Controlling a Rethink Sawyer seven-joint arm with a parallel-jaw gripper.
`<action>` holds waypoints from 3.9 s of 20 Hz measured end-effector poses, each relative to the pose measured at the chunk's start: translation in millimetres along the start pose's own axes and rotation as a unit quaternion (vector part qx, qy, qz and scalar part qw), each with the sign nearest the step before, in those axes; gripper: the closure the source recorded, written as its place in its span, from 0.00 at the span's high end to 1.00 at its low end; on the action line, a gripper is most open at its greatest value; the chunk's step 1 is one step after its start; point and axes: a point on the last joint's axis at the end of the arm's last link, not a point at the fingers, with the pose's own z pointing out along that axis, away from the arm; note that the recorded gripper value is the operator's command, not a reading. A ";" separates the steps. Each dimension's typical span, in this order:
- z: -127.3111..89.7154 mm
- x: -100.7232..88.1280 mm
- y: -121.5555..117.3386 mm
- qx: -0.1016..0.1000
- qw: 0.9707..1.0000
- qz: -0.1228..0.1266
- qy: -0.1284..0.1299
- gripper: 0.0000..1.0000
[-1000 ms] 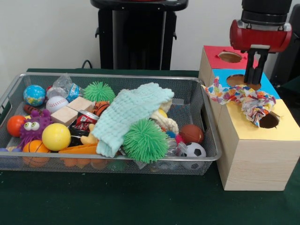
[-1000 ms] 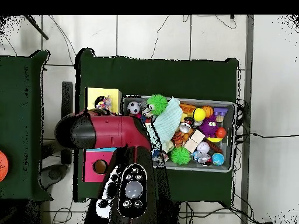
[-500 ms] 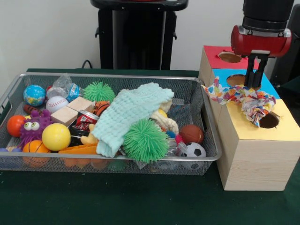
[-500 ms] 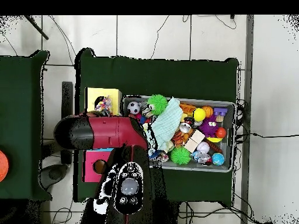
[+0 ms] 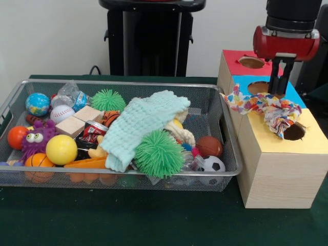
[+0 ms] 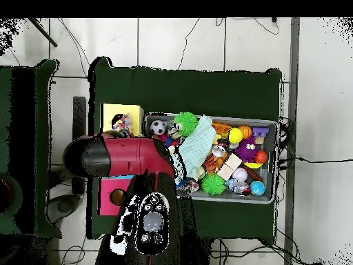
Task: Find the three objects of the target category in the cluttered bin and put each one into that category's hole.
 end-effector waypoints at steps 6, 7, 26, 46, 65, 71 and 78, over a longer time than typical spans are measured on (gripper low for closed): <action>11.9 6.0 -0.6 0.002 1.000 0.000 0.011 0.00; 13.4 6.8 -0.7 0.002 1.000 0.000 0.012 0.00; 20.3 4.8 2.8 0.003 1.000 -0.004 0.012 0.00; 15.7 -18.0 17.5 -0.004 1.000 -0.008 -0.011 0.00; 33.3 -34.2 12.1 -0.008 0.999 0.001 -0.033 0.00; 43.3 -35.3 12.1 -0.009 0.999 0.003 -0.038 0.00; 71.2 -22.0 18.0 -0.013 1.000 0.002 -0.020 0.00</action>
